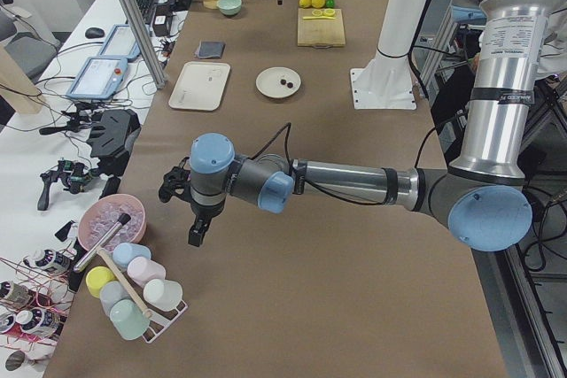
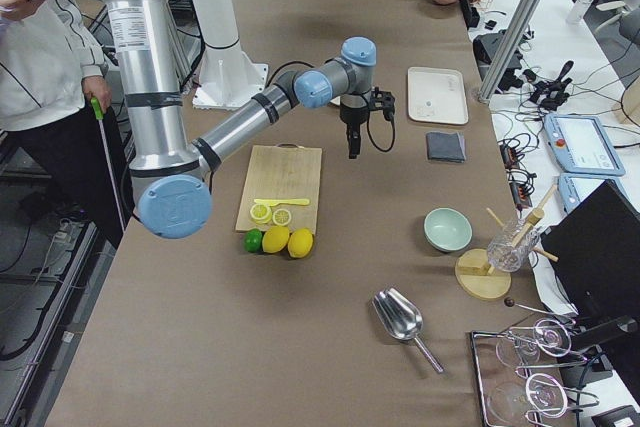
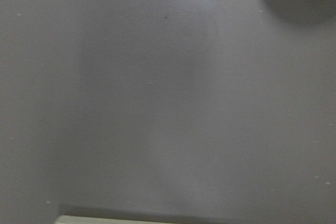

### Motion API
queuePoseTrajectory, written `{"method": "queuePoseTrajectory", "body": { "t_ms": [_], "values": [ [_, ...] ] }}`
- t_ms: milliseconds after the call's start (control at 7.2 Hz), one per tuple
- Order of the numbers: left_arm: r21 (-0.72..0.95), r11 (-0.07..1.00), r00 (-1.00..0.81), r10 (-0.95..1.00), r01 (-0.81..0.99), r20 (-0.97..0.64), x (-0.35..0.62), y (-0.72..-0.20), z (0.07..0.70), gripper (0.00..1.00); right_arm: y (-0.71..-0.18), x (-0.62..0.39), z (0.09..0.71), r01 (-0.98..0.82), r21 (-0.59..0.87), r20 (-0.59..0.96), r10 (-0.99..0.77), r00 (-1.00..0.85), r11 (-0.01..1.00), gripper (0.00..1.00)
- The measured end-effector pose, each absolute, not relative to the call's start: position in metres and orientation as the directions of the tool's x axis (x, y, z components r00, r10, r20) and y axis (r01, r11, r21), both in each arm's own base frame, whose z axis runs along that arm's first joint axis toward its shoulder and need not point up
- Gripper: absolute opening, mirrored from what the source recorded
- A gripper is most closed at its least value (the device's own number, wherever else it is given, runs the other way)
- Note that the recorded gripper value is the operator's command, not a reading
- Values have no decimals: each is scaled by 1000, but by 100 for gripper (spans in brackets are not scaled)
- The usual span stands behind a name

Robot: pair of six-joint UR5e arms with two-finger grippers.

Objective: Place red cherry on plate

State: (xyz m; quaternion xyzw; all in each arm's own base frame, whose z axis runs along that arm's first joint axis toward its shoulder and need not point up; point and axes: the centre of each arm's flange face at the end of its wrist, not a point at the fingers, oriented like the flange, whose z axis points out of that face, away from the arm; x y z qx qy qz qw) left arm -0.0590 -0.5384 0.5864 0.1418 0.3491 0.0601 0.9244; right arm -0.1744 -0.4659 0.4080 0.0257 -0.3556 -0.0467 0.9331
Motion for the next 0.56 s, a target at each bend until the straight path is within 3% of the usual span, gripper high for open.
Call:
{"method": "queuePoseTrajectory", "body": {
  "t_ms": [556],
  "values": [
    [277,961,748,196,-16,-635,-63,-507,591,98,-459,33,585,129,95,674,-159,721,987,100]
  ]
}}
